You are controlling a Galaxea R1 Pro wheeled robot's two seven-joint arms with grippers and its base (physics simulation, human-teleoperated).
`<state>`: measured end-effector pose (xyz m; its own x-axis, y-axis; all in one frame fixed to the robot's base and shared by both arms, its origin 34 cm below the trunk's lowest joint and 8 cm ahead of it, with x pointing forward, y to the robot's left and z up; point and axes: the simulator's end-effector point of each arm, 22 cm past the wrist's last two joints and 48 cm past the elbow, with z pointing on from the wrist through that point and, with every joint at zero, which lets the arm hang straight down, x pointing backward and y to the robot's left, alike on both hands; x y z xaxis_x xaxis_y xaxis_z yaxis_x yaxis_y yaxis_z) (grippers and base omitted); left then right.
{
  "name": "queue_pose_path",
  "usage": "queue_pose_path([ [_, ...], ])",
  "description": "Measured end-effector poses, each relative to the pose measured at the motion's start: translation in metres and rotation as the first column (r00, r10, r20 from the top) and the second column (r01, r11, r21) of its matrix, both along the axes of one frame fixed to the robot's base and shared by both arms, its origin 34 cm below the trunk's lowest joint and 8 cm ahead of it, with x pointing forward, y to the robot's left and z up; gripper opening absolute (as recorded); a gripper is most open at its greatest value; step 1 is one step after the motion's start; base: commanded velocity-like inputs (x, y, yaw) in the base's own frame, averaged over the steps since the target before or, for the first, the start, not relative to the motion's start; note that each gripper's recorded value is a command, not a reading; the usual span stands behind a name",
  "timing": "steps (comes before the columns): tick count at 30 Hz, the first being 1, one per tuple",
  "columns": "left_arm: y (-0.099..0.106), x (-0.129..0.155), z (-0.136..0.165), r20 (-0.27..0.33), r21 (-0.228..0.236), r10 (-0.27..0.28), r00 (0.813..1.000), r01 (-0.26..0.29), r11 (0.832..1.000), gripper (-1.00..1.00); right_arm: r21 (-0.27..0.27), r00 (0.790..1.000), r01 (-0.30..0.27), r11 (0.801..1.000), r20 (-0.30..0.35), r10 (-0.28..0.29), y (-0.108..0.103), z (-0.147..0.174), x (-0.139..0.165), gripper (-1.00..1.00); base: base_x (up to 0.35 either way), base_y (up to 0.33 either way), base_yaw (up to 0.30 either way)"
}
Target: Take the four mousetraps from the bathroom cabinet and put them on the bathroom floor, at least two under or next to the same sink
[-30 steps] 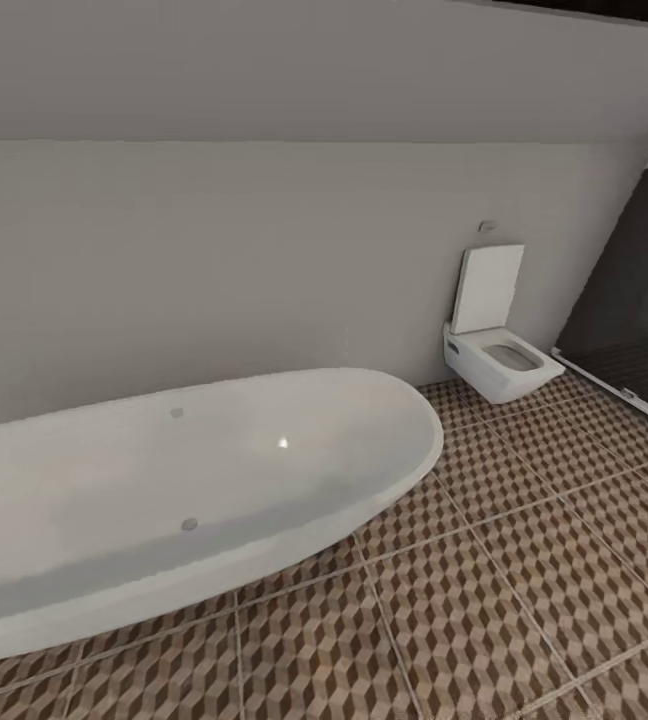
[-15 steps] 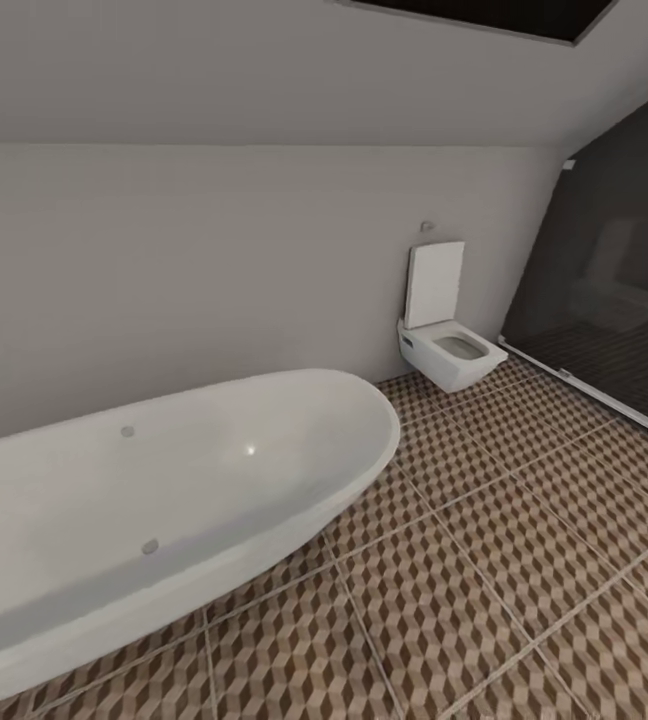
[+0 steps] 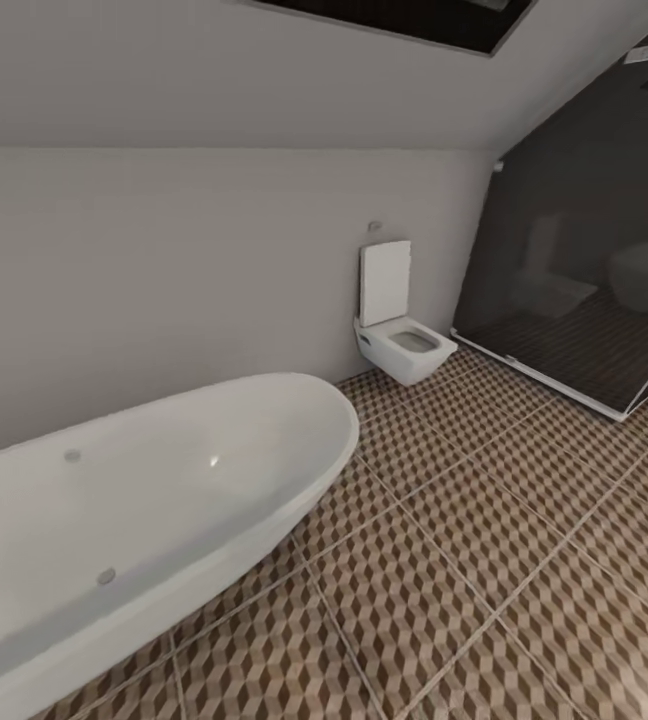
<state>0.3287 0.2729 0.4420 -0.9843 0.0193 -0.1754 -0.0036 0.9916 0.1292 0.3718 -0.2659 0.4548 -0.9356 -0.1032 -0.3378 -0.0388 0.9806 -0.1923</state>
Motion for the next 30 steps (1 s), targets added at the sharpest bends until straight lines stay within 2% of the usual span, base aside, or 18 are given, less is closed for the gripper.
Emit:
queue_pose_path([
  [30, 0.0000, 0.0048, 0.0023, 0.012, 0.000, -0.001, 1.000, 0.001, 1.000, 1.00, 0.000, 1.000, 0.000, 1.000, 0.012, 0.000, 0.0000, 0.0029, 0.0046, 1.00, 0.000, 0.000, -0.285],
])
